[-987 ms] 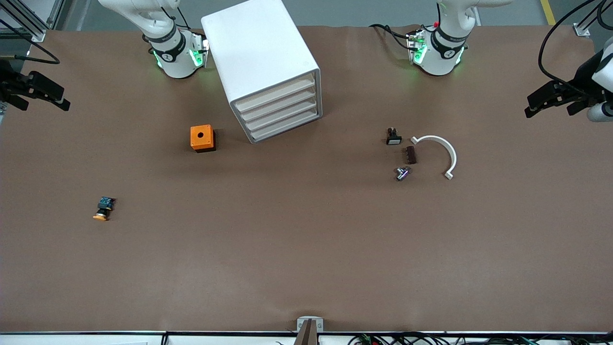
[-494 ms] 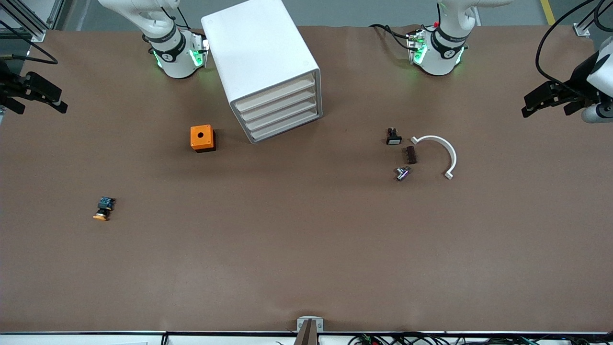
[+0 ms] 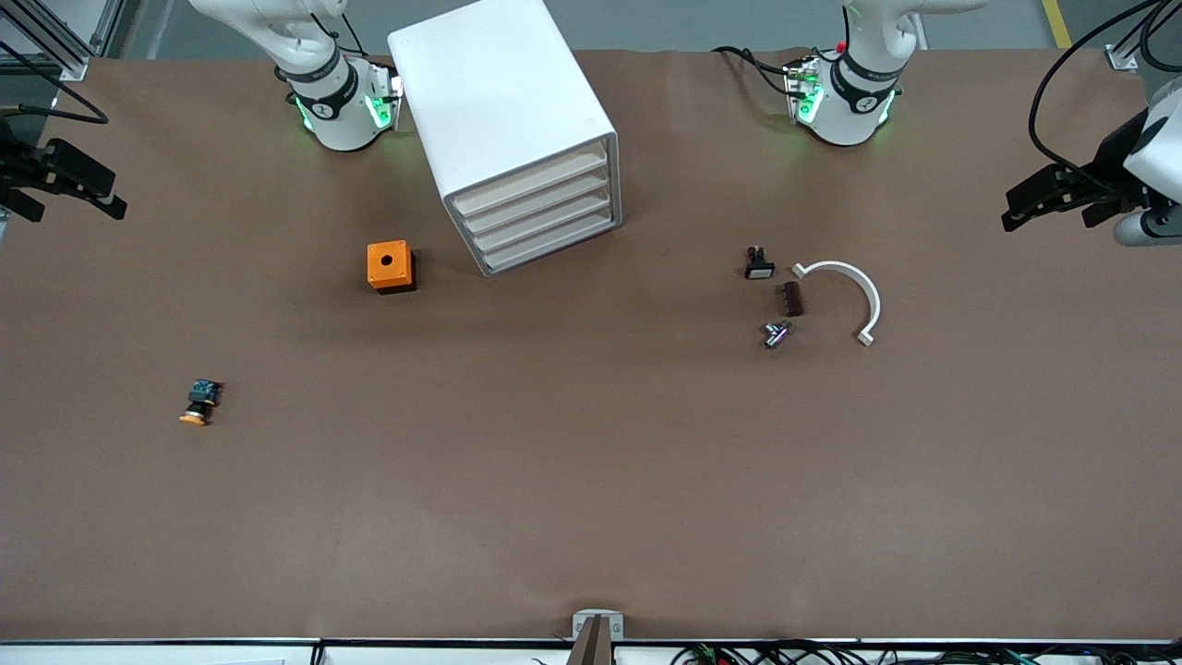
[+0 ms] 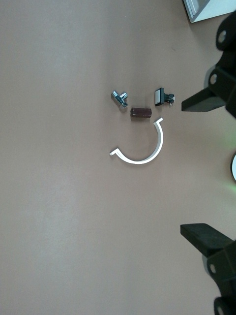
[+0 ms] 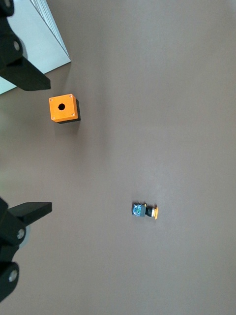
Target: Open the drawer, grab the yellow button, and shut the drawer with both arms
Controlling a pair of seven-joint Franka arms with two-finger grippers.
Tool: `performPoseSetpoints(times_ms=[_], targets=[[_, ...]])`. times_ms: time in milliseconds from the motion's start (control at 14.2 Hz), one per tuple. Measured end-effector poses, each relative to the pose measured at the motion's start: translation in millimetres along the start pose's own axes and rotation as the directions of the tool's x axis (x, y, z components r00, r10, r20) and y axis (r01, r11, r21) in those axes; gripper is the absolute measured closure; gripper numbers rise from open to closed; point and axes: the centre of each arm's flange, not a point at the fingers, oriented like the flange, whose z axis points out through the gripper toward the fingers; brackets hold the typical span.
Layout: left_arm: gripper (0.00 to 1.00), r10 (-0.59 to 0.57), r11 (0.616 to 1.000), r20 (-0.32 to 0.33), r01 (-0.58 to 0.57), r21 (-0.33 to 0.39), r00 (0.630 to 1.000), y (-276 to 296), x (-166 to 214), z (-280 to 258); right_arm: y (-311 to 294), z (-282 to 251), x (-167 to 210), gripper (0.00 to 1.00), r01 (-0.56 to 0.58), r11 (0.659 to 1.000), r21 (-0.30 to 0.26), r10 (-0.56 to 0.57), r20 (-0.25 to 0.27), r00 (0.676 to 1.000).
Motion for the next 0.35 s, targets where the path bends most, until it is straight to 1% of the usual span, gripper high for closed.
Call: performPoseSetpoints(times_ms=[353], targets=[[0.00,0.000,1.000,0.001,0.000,0.000,1.000,0.0,0.9,0.4,0.3,0.0,0.0,0.00,0.000,1.000,0.000,0.000,0.000,1.000]])
